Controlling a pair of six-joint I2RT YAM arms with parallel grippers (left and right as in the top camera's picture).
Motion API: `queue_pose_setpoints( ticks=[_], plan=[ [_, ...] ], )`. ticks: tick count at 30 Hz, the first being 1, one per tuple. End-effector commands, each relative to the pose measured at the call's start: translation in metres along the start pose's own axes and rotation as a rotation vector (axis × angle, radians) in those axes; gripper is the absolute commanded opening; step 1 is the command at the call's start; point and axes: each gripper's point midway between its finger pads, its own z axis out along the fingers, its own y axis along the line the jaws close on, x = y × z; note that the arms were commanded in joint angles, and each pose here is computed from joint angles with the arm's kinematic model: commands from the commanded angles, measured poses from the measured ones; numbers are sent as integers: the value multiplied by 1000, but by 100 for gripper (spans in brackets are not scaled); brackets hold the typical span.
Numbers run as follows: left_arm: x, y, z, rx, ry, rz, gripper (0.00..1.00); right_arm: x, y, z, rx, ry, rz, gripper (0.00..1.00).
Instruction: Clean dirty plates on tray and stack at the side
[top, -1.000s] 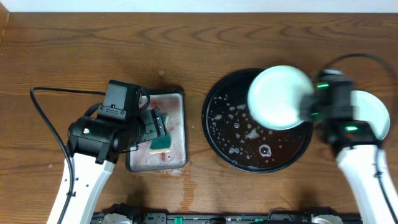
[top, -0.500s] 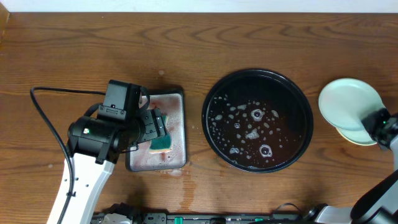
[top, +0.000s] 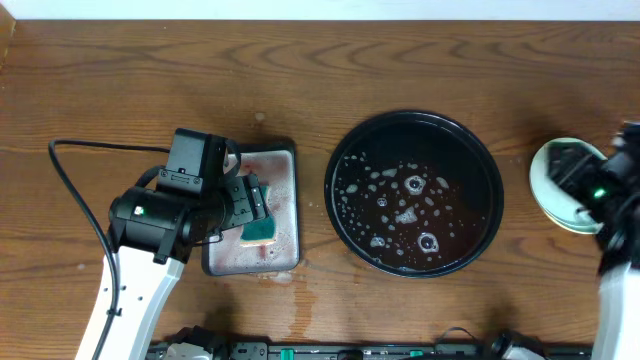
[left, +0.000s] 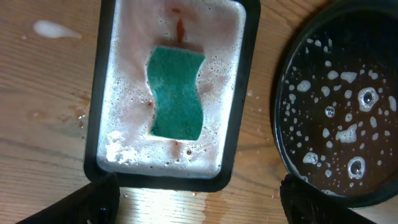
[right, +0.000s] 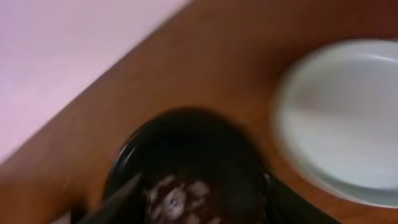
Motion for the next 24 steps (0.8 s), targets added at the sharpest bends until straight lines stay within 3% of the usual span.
queue_pose_setpoints(
  ticks=[1, 2, 7, 13, 19, 24],
  plan=[
    [-1, 0, -2, 2, -4, -7, 83, 57, 86, -40, -249, 81, -282, 62],
    [-1, 0, -2, 2, -4, -7, 83, 69, 97, -50, -278, 91, -321, 99],
    [-1, 0, -2, 2, -4, -7, 83, 105, 140, -91, -473, 121, -399, 99],
    [-1, 0, -2, 2, -4, -7, 83, 108, 129, -93, -419, 97, -481, 99],
    [-1, 0, -2, 2, -4, -7, 83, 92, 102, -71, -275, -120, -649, 99],
    [-1, 0, -2, 2, -4, -7, 83, 118, 76, -54, -295, -259, -668, 99]
  ],
)
